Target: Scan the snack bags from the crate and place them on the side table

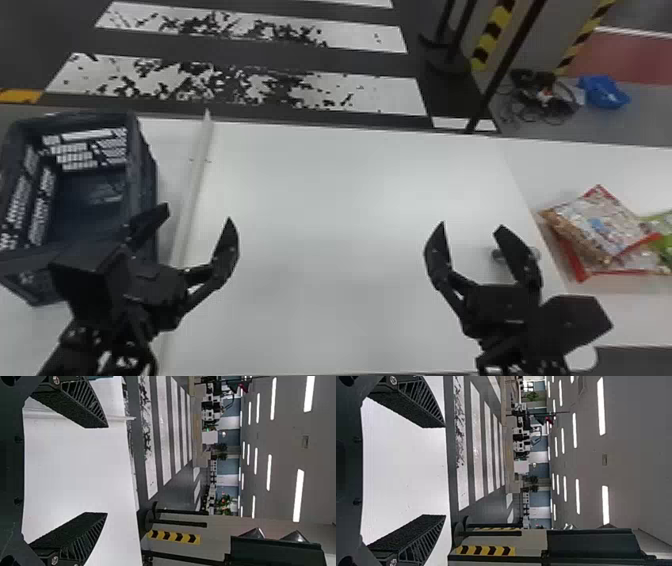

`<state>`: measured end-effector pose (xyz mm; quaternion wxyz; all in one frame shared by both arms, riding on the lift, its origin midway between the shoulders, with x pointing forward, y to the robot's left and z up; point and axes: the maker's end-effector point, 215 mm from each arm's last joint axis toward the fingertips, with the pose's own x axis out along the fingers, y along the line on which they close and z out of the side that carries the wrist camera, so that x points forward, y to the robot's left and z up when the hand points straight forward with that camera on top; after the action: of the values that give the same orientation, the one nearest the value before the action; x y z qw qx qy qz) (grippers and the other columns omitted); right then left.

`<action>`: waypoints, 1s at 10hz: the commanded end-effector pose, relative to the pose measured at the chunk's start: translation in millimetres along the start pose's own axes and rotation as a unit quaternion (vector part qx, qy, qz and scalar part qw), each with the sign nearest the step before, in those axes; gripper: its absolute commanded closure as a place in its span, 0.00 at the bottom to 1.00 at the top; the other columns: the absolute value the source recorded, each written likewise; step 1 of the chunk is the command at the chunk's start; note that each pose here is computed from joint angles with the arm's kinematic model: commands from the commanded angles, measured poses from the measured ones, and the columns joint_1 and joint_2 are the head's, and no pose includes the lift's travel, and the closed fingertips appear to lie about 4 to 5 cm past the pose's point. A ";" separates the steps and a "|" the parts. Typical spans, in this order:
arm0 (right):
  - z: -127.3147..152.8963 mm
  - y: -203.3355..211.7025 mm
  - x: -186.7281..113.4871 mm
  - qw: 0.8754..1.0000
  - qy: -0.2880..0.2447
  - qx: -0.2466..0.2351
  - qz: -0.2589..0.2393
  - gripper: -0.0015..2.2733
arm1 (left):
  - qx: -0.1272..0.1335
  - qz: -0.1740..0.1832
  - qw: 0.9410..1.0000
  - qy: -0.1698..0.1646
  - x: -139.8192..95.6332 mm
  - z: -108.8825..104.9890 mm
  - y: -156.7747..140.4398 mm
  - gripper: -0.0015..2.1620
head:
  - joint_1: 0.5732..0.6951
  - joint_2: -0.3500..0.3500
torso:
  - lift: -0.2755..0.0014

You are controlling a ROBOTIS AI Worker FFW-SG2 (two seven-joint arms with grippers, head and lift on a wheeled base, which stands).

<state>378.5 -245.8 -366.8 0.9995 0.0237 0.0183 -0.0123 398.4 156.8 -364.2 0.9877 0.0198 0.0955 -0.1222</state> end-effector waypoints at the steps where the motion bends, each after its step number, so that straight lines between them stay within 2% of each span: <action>1: 0.6 0.0 0.0 1.000 -0.001 0.001 0.000 0.03 | -0.001 0.000 1.000 -0.001 0.1 0.8 -0.4 0.04 | 1.00 0.31 | 0.66; 10: -0.6 3.1 0.1 1.000 -0.001 0.003 0.002 0.03 | -0.002 -0.002 1.000 0.001 -0.5 -2.9 -2.2 0.04 | 1.00 0.32 | 0.66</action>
<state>378.7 -242.8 -366.7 0.9995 0.0259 0.0170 -0.0101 397.0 155.1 -366.3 0.9874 0.0191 0.0958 -0.1241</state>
